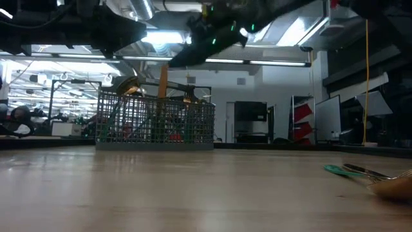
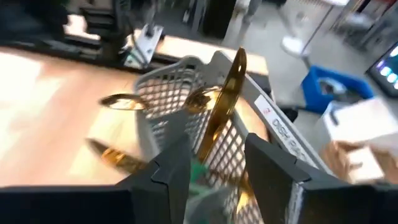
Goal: Sort silverware
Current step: Put the spoon into the left section of the silverware holder
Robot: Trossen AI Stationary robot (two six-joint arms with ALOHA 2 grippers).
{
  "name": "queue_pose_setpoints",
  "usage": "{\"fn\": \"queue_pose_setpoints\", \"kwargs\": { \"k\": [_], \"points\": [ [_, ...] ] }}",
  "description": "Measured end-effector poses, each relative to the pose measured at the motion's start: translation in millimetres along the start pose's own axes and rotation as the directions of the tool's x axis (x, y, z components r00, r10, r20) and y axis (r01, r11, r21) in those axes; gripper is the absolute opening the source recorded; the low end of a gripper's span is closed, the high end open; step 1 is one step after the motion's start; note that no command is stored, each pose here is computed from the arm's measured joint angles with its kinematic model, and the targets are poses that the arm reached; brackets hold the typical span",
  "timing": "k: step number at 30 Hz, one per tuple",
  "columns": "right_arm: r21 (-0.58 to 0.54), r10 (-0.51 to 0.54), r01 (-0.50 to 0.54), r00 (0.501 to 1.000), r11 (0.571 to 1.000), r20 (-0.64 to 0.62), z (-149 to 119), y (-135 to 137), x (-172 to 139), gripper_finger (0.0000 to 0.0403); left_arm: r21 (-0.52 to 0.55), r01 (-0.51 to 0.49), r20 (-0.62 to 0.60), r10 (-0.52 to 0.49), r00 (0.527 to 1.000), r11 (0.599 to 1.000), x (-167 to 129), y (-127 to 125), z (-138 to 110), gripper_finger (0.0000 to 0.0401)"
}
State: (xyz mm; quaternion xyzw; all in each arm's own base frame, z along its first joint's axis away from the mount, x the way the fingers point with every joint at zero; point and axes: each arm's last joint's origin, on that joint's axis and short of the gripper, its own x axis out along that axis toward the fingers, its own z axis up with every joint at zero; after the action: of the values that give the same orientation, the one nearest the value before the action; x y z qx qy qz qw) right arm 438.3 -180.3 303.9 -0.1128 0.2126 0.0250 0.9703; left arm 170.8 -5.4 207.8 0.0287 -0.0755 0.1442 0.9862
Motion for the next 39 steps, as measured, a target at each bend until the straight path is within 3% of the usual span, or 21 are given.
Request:
{"fn": "queue_pose_setpoints", "kwargs": {
  "k": [7, 11, 15, 18, 22, 26, 29, 34, 39],
  "points": [
    [0.146, 0.145, -0.110, 0.955, 0.983, -0.259, 40.0, 13.4, -59.7, 0.0150, -0.011, 0.037, -0.024, -0.037, 0.999, 0.999, -0.1, -1.4, -2.6, 0.0131],
    [0.308, 0.286, -0.177, 0.890, 0.935, -0.355, 53.3, 34.3, -81.9, 0.0150, -0.029, 0.064, -0.039, -0.065, 0.997, 0.998, -0.1, -2.3, -4.4, 0.0131],
    [0.444, 0.453, -0.243, 0.762, 0.862, -0.463, 51.4, 68.9, -89.4, 0.0150, -0.065, 0.154, -0.030, -0.156, 0.987, 0.986, 0.3, -5.2, -4.7, 0.0131],
    [0.485, 0.522, -0.256, 0.645, 0.836, -0.559, 50.4, 96.0, -95.9, 0.0150, -0.133, 0.210, -0.017, -0.214, 0.977, 0.969, 2.0, -9.6, -4.3, 0.0131],
    [0.468, 0.515, -0.250, 0.595, 0.848, -0.617, 54.1, 127.8, -90.7, 0.0150, -0.219, 0.231, -0.025, -0.243, 0.970, 0.948, 15.4, -20.4, 2.7, 0.0131],
    [0.426, 0.524, -0.310, 0.590, 0.850, -0.615, 68.0, 157.7, -98.4, 0.0149, -0.235, 0.273, -0.047, -0.292, 0.955, 0.933, 35.5, -40.0, 10.5, 0.0131],
    [0.377, 0.480, -0.299, 0.594, 0.877, -0.646, 75.0, 179.5, -109.7, 0.0149, -0.223, 0.308, -0.096, -0.335, 0.937, 0.925, 51.3, -58.0, 11.4, 0.0131],
    [0.276, 0.293, -0.123, 0.603, 0.953, -0.742, 71.1, 212.9, -147.2, 0.0149, -0.278, 0.336, -0.183, -0.393, 0.901, 0.900, 84.9, -95.4, 9.7, 0.0131],
    [0.263, 0.180, 0.066, 0.570, 0.963, -0.802, 45.3, 250.2, -185.9, 0.0149, -0.353, 0.302, -0.318, -0.417, 0.851, 0.886, 124.5, -132.5, 5.4, 0.0131]
  ]
}}
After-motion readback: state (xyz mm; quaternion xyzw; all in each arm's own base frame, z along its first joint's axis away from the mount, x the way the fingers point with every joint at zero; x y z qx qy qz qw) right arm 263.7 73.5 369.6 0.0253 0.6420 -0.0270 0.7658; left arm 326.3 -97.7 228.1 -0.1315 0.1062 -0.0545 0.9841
